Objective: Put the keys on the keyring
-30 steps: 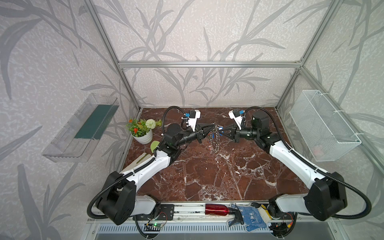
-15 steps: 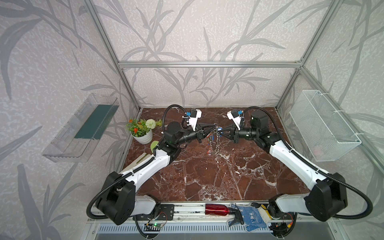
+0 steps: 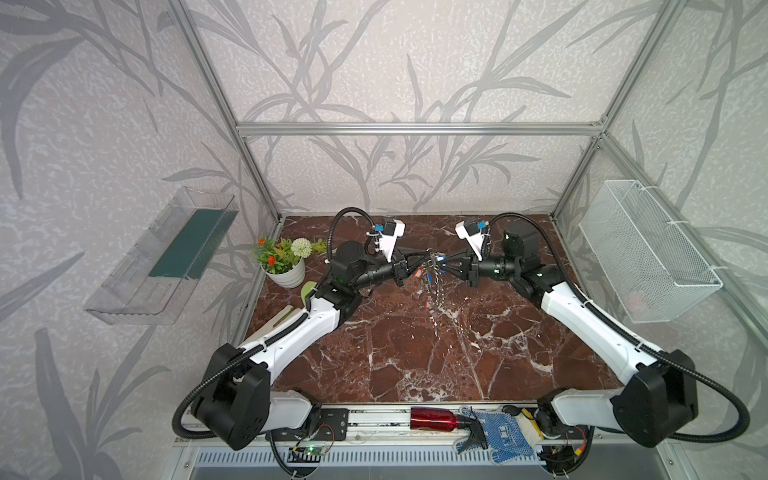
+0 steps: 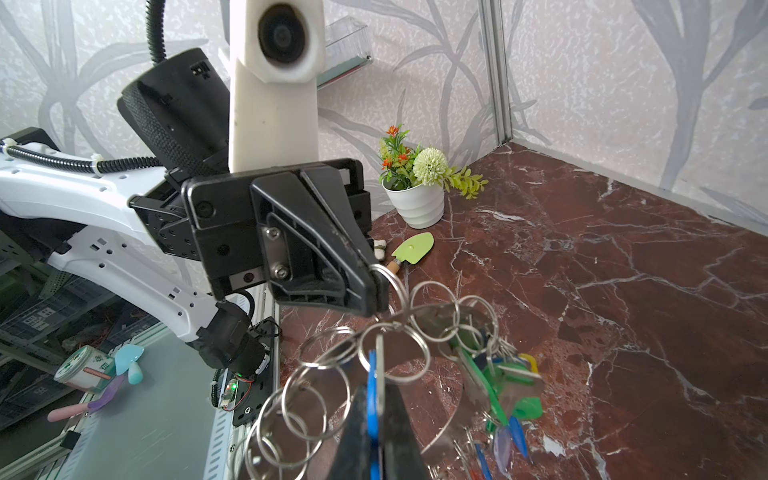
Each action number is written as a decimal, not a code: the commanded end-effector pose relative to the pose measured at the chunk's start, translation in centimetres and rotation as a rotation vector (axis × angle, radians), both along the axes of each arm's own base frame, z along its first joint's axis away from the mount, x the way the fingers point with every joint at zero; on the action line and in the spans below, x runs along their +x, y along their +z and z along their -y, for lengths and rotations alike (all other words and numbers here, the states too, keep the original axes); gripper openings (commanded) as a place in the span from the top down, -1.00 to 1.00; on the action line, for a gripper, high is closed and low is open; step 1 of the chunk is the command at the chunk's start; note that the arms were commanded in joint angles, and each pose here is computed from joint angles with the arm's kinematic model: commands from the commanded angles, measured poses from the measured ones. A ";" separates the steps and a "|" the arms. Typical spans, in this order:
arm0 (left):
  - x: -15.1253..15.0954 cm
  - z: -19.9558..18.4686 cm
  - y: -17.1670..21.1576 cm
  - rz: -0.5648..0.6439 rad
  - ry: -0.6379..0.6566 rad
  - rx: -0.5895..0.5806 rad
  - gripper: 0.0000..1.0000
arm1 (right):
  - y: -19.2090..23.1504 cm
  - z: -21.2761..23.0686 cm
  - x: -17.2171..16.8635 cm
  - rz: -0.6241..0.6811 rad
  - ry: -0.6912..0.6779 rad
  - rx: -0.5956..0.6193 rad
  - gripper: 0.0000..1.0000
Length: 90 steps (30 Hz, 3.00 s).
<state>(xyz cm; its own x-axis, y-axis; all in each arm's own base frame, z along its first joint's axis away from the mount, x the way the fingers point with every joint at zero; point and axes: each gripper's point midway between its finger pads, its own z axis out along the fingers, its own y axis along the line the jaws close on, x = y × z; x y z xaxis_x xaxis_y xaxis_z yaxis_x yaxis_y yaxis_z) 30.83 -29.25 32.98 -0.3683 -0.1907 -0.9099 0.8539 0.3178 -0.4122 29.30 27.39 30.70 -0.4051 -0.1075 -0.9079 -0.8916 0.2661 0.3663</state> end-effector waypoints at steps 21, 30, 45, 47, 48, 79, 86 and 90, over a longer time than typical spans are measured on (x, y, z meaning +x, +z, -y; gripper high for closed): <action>-2.1 0.5 2.9 0.081 -0.117 -0.013 1.00 | 2.1 0.2 0.5 0.073 -0.035 -0.006 1.00; -2.5 -0.5 2.4 0.107 -0.099 0.078 1.00 | 1.8 0.7 0.9 0.075 -0.067 -0.030 1.00; -1.8 -2.9 3.4 0.146 -0.022 0.108 1.00 | 0.2 1.6 1.1 0.047 -0.124 -0.077 1.00; -1.8 -3.1 3.5 0.154 -0.015 0.114 1.00 | 0.1 1.6 1.1 0.047 -0.123 -0.078 1.00; -1.8 -3.1 3.6 0.159 -0.014 0.114 1.00 | 0.0 1.6 1.1 0.043 -0.123 -0.080 1.00; -2.6 -3.5 4.7 0.245 -0.006 0.056 1.00 | 2.1 1.4 1.3 0.068 -0.105 0.001 0.41; -1.7 -3.8 5.4 0.254 0.051 -0.067 1.00 | 1.9 1.4 1.7 0.047 -0.121 0.015 0.30; -0.9 -3.8 5.2 0.231 0.070 -0.100 1.00 | 1.7 2.2 2.2 0.039 -0.173 0.020 0.11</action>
<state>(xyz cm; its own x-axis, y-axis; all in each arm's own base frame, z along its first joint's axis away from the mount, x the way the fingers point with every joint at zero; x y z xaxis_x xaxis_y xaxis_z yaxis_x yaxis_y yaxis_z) 29.96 -25.94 34.57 -0.2368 -0.1991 -0.9509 0.8875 0.3539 -0.2951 31.50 25.89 31.27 -0.4040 -0.0608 -0.9127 -0.8515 0.3897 0.3509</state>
